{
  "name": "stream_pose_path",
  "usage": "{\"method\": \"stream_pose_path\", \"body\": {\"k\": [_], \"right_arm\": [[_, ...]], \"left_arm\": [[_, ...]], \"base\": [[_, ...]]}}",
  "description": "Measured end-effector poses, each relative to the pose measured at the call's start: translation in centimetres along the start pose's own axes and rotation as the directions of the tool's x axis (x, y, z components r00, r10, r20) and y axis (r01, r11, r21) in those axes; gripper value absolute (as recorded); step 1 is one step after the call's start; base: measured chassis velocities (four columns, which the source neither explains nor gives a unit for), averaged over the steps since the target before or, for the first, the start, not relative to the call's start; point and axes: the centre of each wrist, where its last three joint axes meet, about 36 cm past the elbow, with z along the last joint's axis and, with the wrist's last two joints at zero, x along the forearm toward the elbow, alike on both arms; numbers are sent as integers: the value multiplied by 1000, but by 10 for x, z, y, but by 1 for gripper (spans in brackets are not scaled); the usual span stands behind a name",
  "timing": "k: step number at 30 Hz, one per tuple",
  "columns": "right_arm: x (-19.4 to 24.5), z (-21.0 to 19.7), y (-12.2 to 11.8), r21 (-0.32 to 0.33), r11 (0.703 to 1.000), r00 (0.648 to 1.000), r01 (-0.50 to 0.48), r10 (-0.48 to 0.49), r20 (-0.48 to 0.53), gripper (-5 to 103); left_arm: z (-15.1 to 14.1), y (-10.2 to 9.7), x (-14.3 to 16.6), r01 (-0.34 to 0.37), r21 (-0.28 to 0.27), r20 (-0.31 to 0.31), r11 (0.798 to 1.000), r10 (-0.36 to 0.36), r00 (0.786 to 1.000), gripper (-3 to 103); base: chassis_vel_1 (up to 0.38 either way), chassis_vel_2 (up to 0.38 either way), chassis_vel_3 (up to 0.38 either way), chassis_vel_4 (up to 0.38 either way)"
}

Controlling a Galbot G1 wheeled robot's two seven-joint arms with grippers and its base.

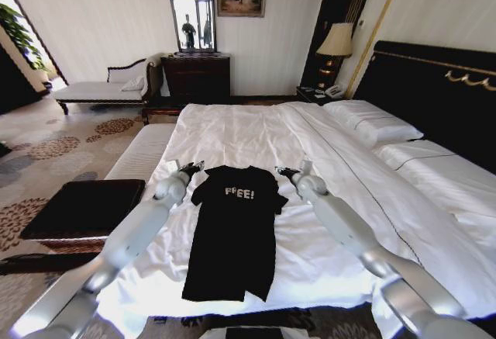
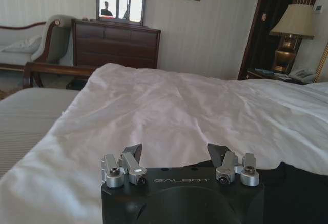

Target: Fold the clothes on the bed and place them into the basket.

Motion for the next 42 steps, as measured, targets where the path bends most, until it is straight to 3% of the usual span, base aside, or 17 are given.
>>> {"method": "stream_pose_path", "body": {"k": [1, 2, 4, 6, 7, 13, 17, 20, 22, 25, 26, 27, 31, 35, 38, 42], "right_arm": [[6, 5, -2, 7, 1000, 1000, -1, 1, 3, 78], [24, 24, -5, 16, 1000, 1000, -8, 8, -4, 83], [47, 43, -4, -10, 1000, 1000, -9, 9, -15, 94], [57, 48, -3, -20, 1000, 1000, -9, 9, -14, 94], [76, 57, -3, -24, 1000, 1000, -15, 15, -8, 97], [146, 93, -16, -13, 999, 998, -52, 52, -25, 100], [169, 107, -25, -24, 999, 999, -35, 34, -42, 100], [180, 114, -30, -75, 997, 998, -10, 6, -59, 100], [191, 119, -33, -143, 990, 996, 13, -26, -85, 100], [198, 125, -35, -239, 971, 992, 2, -31, -119, 100], [198, 125, -35, -239, 971, 992, 2, -31, -119, 100], [204, 125, -36, -286, 958, 989, 1, -43, -142, 100], [229, 128, -31, -364, 931, 972, 20, -104, -212, 100], [239, 134, -29, -373, 927, 958, 38, -140, -249, 100], [244, 147, -26, -386, 920, 933, 68, -196, -303, 100], [245, 164, -26, -449, 889, 893, 88, -270, -360, 100]], "left_arm": [[4, 3, 8, 0, -8, 1, 1000, 0, 1000, 78], [18, 15, 40, 5, -34, 10, 999, -4, 1000, 84], [28, 18, 71, 1, -49, 32, 999, 1, 999, 93], [31, 17, 83, -2, -47, 40, 999, 4, 999, 93], [38, 10, 105, -13, -29, 47, 999, 14, 999, 97], [75, -8, 172, -15, 53, -4, 998, 15, 1000, 100], [96, -16, 194, 4, 54, -39, 999, -2, 999, 100], [115, -26, 212, 38, 65, -79, 997, -33, 996, 100], [131, -37, 243, 55, 88, -134, 995, -43, 990, 100], [140, -45, 274, 69, 87, -162, 994, -54, 985, 100], [140, -45, 274, 69, 87, -162, 994, -54, 985, 100], [141, -51, 286, 63, 99, -165, 993, -46, 985, 100], [149, -50, 301, 61, 104, -162, 993, -44, 986, 99], [153, -45, 306, 63, 129, -170, 990, -41, 985, 99], [155, -35, 314, 60, 171, -177, 983, -29, 984, 99], [155, -29, 324, 65, 238, -197, 969, -17, 980, 99]], "base": [[0, 0, 0, 0], [0, 0, 0, 0], [0, 0, 0, 0], [0, 0, 0, 0], [0, 0, 0, 0], [0, 0, 0, 0], [0, 0, 0, 0], [0, 0, 0, 0], [0, 0, 0, 0], [0, 0, 0, 0], [0, 0, 0, 0], [0, 0, 0, 0], [0, 0, 0, 0], [0, 0, 0, 0], [0, 0, 0, 0], [0, 0, 0, 0]]}}
